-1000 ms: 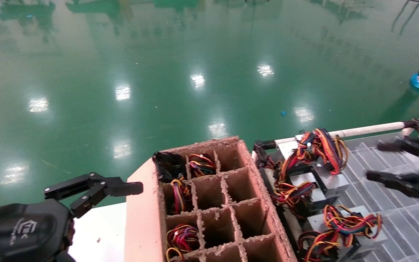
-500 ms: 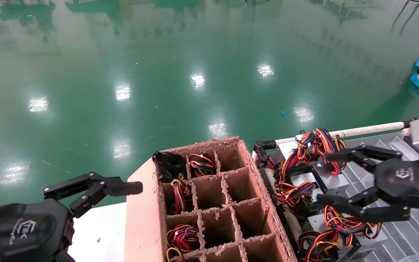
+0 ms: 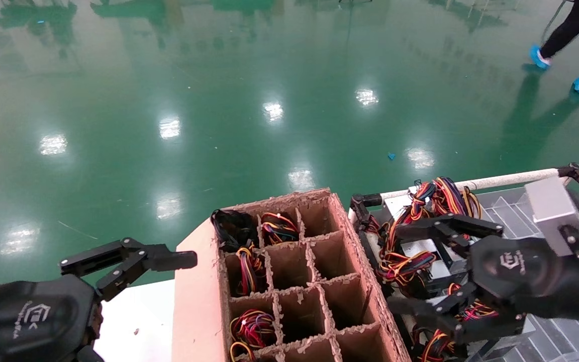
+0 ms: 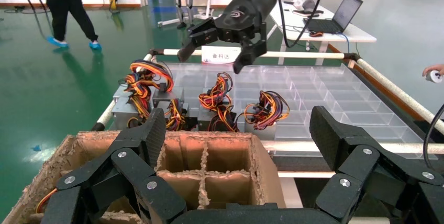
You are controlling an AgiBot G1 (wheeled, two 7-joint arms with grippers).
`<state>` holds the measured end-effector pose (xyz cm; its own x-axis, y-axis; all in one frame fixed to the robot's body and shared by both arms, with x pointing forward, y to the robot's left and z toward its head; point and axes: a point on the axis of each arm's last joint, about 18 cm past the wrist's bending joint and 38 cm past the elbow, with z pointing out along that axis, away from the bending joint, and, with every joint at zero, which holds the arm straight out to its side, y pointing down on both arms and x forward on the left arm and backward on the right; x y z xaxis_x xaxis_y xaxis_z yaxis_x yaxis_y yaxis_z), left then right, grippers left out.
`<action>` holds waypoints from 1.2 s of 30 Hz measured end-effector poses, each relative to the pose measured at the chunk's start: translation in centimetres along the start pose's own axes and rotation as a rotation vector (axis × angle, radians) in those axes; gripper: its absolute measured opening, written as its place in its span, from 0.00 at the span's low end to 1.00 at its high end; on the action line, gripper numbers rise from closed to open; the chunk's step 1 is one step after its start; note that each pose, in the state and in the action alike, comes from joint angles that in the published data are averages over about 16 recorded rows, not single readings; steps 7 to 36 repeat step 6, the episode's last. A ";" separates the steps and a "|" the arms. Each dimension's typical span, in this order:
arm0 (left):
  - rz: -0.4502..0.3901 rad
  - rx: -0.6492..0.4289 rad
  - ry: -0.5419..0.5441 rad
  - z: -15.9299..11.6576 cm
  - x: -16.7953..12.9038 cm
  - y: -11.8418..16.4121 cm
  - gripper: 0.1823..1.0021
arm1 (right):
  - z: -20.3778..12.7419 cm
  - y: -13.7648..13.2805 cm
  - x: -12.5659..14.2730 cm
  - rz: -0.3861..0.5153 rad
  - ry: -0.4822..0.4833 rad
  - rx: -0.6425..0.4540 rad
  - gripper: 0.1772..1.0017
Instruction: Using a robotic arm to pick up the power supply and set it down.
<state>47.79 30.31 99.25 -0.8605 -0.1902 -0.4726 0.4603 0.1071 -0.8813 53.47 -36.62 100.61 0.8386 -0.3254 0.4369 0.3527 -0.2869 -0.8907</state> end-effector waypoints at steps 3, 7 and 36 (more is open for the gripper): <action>0.000 0.000 0.000 0.0 0.0 0.0 1.00 | 0.4 -0.1 -0.4 -0.002 -0.012 0.013 1.00; 0.000 0.000 0.000 0.0 0.0 0.0 1.00 | 0.7 -0.3 -0.8 -0.004 -0.024 0.026 1.00; 0.000 0.000 0.000 0.0 0.0 0.0 1.00 | 0.7 -0.3 -0.8 -0.004 -0.024 0.026 1.00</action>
